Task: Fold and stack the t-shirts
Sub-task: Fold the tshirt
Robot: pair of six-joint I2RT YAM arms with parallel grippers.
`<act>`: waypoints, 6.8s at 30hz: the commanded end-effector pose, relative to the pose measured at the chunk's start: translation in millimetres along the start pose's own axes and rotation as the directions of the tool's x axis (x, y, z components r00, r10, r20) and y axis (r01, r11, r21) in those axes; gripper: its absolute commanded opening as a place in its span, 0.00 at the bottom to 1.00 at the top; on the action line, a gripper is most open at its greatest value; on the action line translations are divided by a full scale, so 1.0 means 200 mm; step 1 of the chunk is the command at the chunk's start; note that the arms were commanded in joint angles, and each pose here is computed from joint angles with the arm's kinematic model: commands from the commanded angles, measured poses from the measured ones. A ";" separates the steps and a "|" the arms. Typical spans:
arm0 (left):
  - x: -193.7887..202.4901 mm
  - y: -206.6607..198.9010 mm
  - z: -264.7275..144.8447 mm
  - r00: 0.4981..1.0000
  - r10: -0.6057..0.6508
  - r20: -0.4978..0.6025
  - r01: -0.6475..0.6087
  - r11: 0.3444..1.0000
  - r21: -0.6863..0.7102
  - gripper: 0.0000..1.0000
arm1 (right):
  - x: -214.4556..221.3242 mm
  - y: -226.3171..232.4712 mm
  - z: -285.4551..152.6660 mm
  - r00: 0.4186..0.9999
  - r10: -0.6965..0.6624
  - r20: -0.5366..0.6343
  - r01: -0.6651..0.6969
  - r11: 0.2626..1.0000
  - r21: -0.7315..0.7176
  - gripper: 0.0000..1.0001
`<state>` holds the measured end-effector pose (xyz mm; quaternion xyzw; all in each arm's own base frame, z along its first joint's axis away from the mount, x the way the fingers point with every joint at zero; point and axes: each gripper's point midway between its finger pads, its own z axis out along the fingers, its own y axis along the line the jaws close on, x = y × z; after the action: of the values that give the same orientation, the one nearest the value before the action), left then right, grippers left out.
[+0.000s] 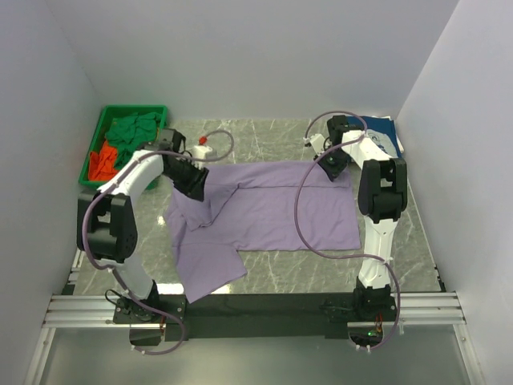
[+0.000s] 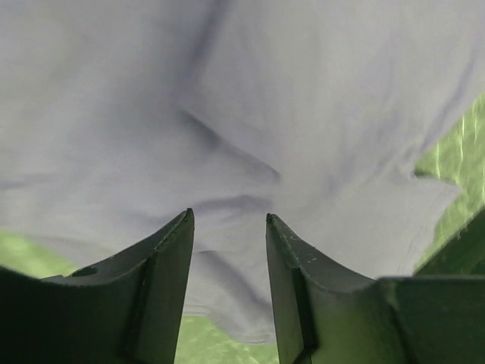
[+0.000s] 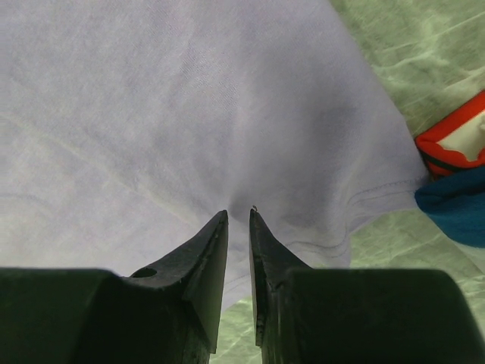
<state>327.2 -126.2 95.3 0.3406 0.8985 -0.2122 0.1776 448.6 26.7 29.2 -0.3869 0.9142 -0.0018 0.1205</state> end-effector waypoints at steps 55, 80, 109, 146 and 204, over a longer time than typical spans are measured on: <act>-0.35 0.32 0.32 0.962 -0.231 0.147 0.236 0.972 -0.017 0.65 | -0.11 0.09 -0.36 0.989 0.129 0.073 -0.132 0.990 0.039 0.41; -0.28 0.17 0.08 0.981 -0.076 0.179 0.077 0.997 0.001 0.57 | 0.06 0.23 -0.34 0.990 0.144 -0.002 -0.144 0.989 -0.027 0.24; 0.33 0.13 -0.15 0.997 -0.054 0.047 0.058 0.992 -0.112 0.62 | 0.33 0.45 -0.31 0.997 -0.005 -0.080 0.001 0.999 -0.039 0.56; 0.77 -0.08 -0.17 0.878 0.474 -0.066 -0.477 0.878 -0.039 0.60 | 0.85 0.79 -0.37 0.953 -0.301 -0.035 0.303 0.950 0.080 0.46; 0.78 -0.15 -0.29 0.882 0.462 -0.089 -0.457 0.887 0.068 0.01 | 0.87 0.71 -0.50 0.966 -0.256 -0.036 0.257 0.966 0.033 0.00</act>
<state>187.8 -26.8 69.0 0.5601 0.7995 -0.1380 0.1674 198.6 -3.1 61.3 -0.4913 0.8630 -0.0453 0.1089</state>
